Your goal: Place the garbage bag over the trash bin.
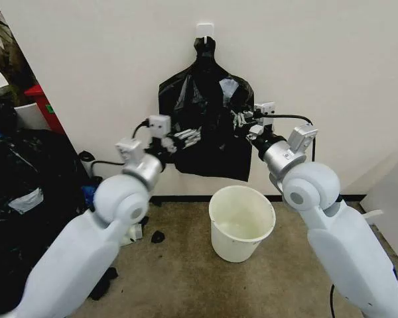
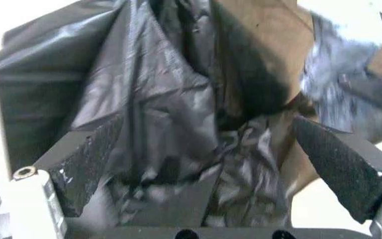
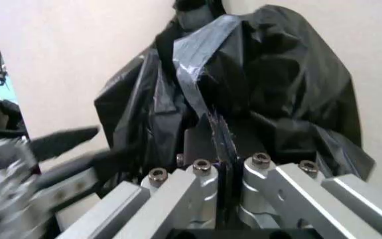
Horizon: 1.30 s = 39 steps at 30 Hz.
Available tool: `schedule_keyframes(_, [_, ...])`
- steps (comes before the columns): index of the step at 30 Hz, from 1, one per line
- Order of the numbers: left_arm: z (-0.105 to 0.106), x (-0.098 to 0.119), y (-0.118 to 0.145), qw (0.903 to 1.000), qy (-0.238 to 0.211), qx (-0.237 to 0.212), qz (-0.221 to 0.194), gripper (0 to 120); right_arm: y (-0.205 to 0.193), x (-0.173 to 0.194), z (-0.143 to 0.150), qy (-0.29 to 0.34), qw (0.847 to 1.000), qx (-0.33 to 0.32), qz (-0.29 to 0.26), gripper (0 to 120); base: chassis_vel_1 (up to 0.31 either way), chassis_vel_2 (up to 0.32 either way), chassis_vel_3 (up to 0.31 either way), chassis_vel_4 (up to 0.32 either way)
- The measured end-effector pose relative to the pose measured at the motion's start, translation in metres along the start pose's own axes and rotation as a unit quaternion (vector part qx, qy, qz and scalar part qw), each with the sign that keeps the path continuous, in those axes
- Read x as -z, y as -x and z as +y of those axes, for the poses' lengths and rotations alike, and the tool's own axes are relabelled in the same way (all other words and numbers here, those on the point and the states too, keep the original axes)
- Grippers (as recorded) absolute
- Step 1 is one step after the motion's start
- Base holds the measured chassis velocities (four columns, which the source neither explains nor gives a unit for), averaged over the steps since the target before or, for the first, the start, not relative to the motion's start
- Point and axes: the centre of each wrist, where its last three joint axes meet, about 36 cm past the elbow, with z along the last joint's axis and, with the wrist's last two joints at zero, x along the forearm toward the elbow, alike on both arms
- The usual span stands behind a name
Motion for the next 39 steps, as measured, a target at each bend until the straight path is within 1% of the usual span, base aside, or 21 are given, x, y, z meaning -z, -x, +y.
schedule_keyframes(2, [-0.006,0.002,0.010,0.9999,0.006,0.009,0.004,100,-0.004,-0.002,-0.002,0.001,1.000,-0.002,0.002,0,0.000,0.000,0.000,0.000])
schedule_keyframes(6, [-0.014,0.005,0.030,0.9988,0.018,0.044,0.014,100,-0.012,-0.004,-0.004,0.004,1.000,-0.006,0.003,0,0.000,0.000,0.000,0.000])
schedule_keyframes(7, [-0.014,0.005,0.030,0.9988,0.018,0.044,0.014,100,-0.012,-0.004,-0.004,0.004,1.000,-0.006,0.003,0,0.000,0.000,0.000,0.000])
schedule_keyframes(12, [-0.021,0.006,0.056,0.9951,0.031,0.090,0.025,100,-0.017,-0.006,-0.003,0.005,1.000,-0.007,0.002,0,0.000,0.000,0.000,0.000])
schedule_keyframes(16, [-0.024,0.004,0.067,0.9937,0.036,0.101,0.033,100,-0.017,-0.005,-0.001,0.005,1.000,-0.004,0.000,0,0.000,0.000,0.000,0.000])
schedule_keyframes(18, [-0.024,-0.002,0.074,0.9927,0.038,0.105,0.045,100,-0.018,-0.006,0.000,0.002,1.000,-0.005,-0.001,0,0.000,0.000,0.000,0.000])
schedule_keyframes(20, [-0.023,-0.004,0.074,0.9924,0.038,0.107,0.048,98,-0.018,-0.006,0.000,0.001,1.000,-0.007,-0.002,0,0.000,0.000,0.000,0.000])
schedule_keyframes(21, [-0.022,-0.008,0.075,0.9919,0.037,0.109,0.053,94,-0.019,-0.007,0.000,0.000,1.000,-0.009,-0.003,0,0.000,0.000,0.000,0.000])
schedule_keyframes(22, [-0.022,-0.010,0.075,0.9917,0.037,0.110,0.054,93,-0.019,-0.008,0.000,0.000,1.000,-0.010,-0.003,0,0.000,0.000,0.000,0.000])
schedule_keyframes(24, [-0.019,-0.018,0.070,0.9911,0.038,0.115,0.056,81,-0.022,-0.008,-0.003,-0.002,1.000,-0.016,-0.003,0,0.000,0.000,0.000,0.000])
schedule_keyframes(25, [-0.019,-0.018,0.070,0.9911,0.038,0.115,0.056,81,-0.022,-0.008,-0.003,-0.002,1.000,-0.016,-0.003,0,0.000,0.000,0.000,0.000])
schedule_keyframes(27, [-0.019,-0.020,0.065,0.9913,0.035,0.114,0.055,74,-0.023,-0.008,-0.007,-0.003,1.000,-0.023,-0.003,0,0.000,0.000,0.000,0.000])
schedule_keyframes(28, [-0.018,-0.020,0.064,0.9914,0.035,0.114,0.055,71,-0.024,-0.008,-0.008,-0.004,1.000,-0.024,-0.003,0,0.000,0.000,0.000,0.000])
schedule_keyframes(29, [-0.017,-0.019,0.058,0.9917,0.030,0.114,0.050,64,-0.027,-0.007,-0.011,-0.006,1.000,-0.030,-0.003,0,0.000,0.000,0.000,0.000])
schedule_keyframes(31, [-0.016,-0.016,0.052,0.9925,0.027,0.111,0.044,56,-0.031,-0.007,-0.013,-0.008,0.999,-0.034,-0.002,0,0.000,0.000,0.000,0.000])
schedule_keyframes(32, [-0.016,-0.016,0.052,0.9925,0.027,0.111,0.044,56,-0.031,-0.007,-0.013,-0.008,0.999,-0.034,-0.002,0,0.000,0.000,0.000,0.000])
schedule_keyframes(33, [-0.016,-0.015,0.048,0.9930,0.027,0.108,0.040,52,-0.033,-0.007,-0.014,-0.009,0.999,-0.035,0.000,0,0.000,0.000,0.000,0.000])
schedule_keyframes(34, [-0.016,-0.013,0.046,0.9933,0.027,0.106,0.038,50,-0.034,-0.007,-0.015,-0.010,0.999,-0.036,0.000,0,0.000,0.000,0.000,0.000])
schedule_keyframes(36, [-0.016,-0.010,0.041,0.9942,0.027,0.100,0.031,41,-0.037,-0.008,-0.017,-0.011,0.999,-0.039,0.001,0,0.000,0.000,0.000,0.000])
schedule_keyframes(37, [-0.015,-0.007,0.037,0.9948,0.026,0.095,0.026,35,-0.040,-0.007,-0.018,-0.012,0.999,-0.041,0.002,0,0.000,0.000,0.000,0.000])
schedule_keyframes(39, [-0.014,-0.004,0.034,0.9952,0.025,0.092,0.022,29,-0.042,-0.007,-0.019,-0.013,0.999,-0.042,0.001,0,0.000,0.000,0.000,0.000])
